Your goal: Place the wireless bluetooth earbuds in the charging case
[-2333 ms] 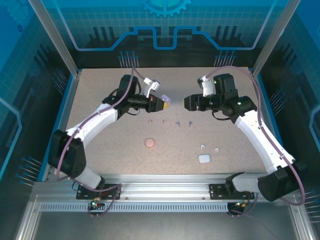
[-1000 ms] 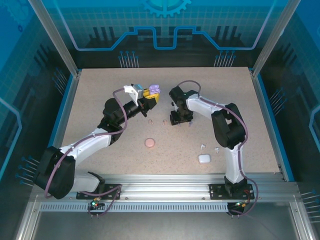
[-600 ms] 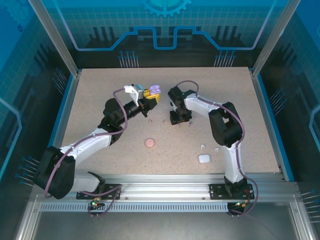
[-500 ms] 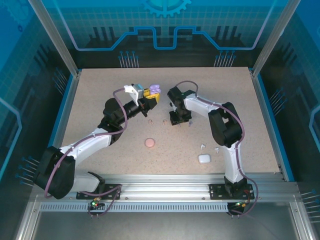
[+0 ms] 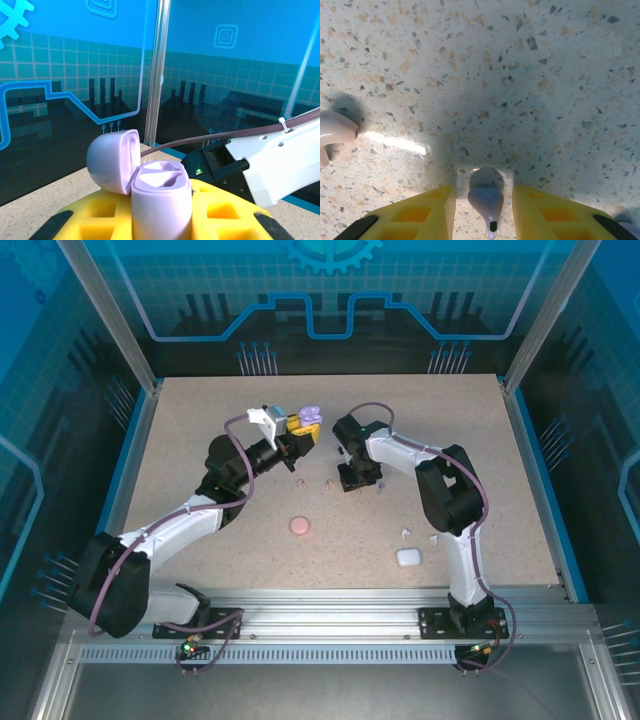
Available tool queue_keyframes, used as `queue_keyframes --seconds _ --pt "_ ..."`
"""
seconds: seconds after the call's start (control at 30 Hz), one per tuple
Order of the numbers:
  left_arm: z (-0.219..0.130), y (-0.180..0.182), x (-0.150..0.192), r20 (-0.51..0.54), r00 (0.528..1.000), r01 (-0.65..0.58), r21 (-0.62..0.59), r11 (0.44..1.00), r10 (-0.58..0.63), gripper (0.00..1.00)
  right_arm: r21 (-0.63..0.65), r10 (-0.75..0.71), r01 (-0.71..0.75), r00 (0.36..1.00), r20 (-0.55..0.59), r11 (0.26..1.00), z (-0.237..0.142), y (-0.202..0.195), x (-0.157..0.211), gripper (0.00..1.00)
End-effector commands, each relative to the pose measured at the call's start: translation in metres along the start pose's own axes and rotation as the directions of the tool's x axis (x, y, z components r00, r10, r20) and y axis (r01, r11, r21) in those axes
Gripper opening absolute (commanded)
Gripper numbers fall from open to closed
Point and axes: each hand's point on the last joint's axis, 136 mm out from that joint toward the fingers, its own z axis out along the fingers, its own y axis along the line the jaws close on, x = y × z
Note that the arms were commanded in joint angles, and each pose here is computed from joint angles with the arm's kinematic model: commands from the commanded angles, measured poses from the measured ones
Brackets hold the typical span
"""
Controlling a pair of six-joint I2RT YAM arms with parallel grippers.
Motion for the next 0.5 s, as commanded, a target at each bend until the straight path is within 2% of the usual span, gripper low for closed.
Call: queue_keyframes --seconds 0.0,0.47 --pt "0.005 -0.011 -0.022 0.059 0.998 -0.038 0.053 0.998 0.035 0.00 0.024 -0.021 0.022 0.999 -0.039 0.999 0.009 0.000 0.007 0.34" --pt "0.008 -0.020 -0.025 0.063 0.997 -0.047 0.087 0.995 0.042 0.00 0.000 -0.009 0.009 1.000 -0.012 1.000 -0.001 0.001 0.003 0.23"
